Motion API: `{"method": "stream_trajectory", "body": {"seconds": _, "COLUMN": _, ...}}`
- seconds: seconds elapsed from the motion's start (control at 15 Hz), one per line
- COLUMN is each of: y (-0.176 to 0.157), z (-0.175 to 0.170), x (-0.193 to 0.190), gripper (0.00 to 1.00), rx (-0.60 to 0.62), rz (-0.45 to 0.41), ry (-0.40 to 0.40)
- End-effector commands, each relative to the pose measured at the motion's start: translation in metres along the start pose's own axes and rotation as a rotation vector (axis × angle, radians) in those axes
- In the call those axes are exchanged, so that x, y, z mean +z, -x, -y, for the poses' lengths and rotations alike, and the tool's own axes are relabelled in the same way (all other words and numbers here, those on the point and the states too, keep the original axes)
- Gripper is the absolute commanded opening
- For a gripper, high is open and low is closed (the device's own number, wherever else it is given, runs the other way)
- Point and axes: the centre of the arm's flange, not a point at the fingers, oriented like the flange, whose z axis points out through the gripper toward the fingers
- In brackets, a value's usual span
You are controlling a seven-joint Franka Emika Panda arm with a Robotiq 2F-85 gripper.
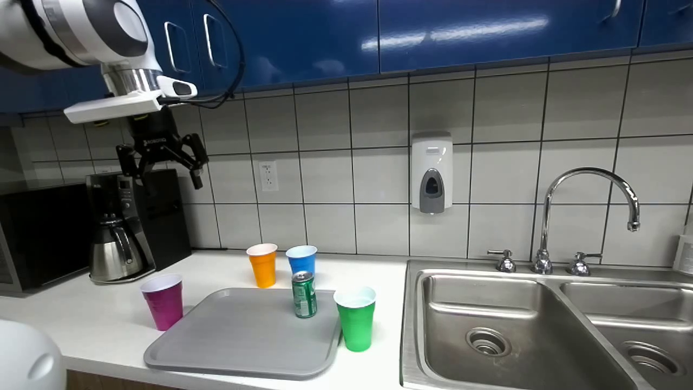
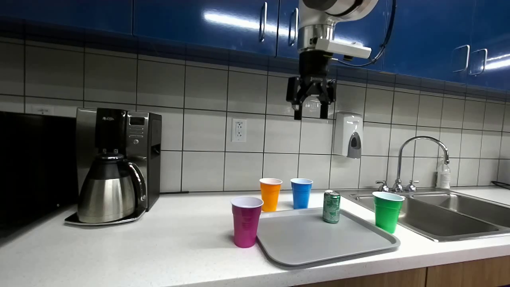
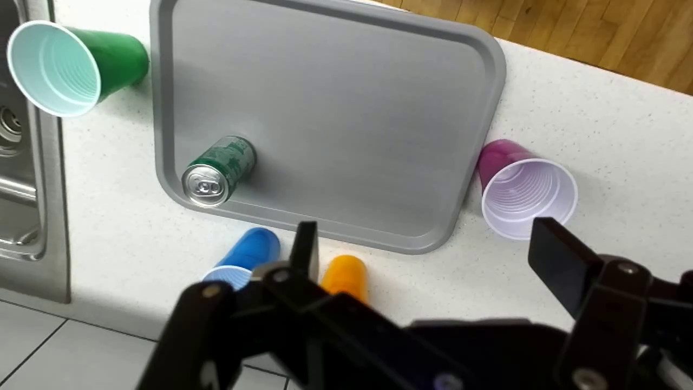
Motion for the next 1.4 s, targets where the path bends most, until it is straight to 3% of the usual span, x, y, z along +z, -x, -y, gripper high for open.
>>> {"method": "stream_trajectory", "body": {"seconds": 0.0, "y": -0.013, "z": 0.006, "x": 0.025, "gripper": 1.0, "rx": -0.061, "rz": 0.017, "ry": 0.001}}
{"method": "stream_trajectory", "body": {"seconds": 0.73, "y": -0.017, "z": 0.048, "x": 0.109, "gripper": 1.0, "rx": -0.138, "rz": 0.122, "ry": -0.014}}
{"method": "stream_trajectory", "body": {"seconds": 1.33, "y": -0.045, "z": 0.058, "x": 0.144, "gripper": 1.0, "rx": -0.212, "rz": 0.024, "ry": 0.009}}
